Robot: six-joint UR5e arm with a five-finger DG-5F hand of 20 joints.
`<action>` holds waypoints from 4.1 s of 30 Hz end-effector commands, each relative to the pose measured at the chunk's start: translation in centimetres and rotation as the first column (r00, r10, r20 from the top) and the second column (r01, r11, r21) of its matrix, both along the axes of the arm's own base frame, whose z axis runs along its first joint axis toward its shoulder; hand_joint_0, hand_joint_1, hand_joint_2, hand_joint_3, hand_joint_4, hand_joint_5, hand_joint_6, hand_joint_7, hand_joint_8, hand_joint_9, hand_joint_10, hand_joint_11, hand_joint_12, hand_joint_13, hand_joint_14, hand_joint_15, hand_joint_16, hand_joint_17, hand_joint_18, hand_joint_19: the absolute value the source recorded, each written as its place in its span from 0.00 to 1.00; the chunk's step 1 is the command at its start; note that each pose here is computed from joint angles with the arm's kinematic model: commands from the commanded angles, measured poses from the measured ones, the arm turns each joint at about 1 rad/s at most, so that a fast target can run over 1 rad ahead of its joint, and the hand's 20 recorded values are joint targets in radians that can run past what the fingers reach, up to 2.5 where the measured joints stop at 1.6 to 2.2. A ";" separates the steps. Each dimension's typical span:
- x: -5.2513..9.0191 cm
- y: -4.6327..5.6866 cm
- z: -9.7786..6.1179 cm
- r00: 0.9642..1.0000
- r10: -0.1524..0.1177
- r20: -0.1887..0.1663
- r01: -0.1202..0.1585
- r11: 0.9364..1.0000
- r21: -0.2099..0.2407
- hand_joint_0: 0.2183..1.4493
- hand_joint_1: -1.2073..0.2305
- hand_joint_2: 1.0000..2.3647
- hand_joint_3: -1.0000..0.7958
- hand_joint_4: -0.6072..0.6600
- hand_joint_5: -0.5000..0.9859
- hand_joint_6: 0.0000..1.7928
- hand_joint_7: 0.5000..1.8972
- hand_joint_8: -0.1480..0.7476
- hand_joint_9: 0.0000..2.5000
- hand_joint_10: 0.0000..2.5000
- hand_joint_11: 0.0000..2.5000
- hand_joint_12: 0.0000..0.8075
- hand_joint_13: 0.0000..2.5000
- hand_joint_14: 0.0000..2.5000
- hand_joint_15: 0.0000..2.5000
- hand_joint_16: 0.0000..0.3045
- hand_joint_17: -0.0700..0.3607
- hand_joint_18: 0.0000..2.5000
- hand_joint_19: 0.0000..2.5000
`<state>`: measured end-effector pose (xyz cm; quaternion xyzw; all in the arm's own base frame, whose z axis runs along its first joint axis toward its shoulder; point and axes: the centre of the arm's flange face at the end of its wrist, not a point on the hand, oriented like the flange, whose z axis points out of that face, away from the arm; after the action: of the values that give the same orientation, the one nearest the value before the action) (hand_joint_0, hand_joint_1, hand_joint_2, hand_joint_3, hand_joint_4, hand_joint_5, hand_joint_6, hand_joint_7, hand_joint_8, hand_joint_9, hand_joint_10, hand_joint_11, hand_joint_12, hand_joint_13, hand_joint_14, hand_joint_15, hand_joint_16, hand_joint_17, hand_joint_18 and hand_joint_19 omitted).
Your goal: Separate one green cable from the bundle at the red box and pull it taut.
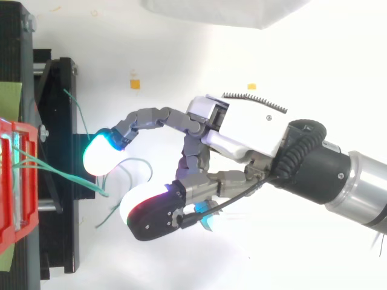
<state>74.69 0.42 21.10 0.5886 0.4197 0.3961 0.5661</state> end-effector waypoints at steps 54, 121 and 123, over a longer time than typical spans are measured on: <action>1.0 2.1 1.3 0.999 0.030 0.030 -0.028 0.997 -0.078 0.12 0.09 0.00 0.28 0.72 0.31 0.28 0.32 0.61 0.81 0.01 0.20 0.70 0.85 0.01 0.23 0.28 0.61 1.00 0.13; 0.1 5.6 -0.4 0.992 -0.040 0.123 0.048 0.997 -0.067 0.11 0.19 0.00 0.28 0.74 0.31 0.28 0.22 0.63 0.72 0.00 0.11 0.75 0.82 0.01 0.21 0.30 0.64 1.00 0.11; 0.1 5.9 -0.4 0.992 -0.037 0.124 0.045 0.997 -0.065 0.11 0.18 0.00 0.28 0.74 0.31 0.28 0.22 0.63 0.72 0.00 0.11 0.75 0.82 0.01 0.21 0.31 0.65 1.00 0.11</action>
<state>74.88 6.01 20.74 0.5516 0.3870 0.4048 0.6182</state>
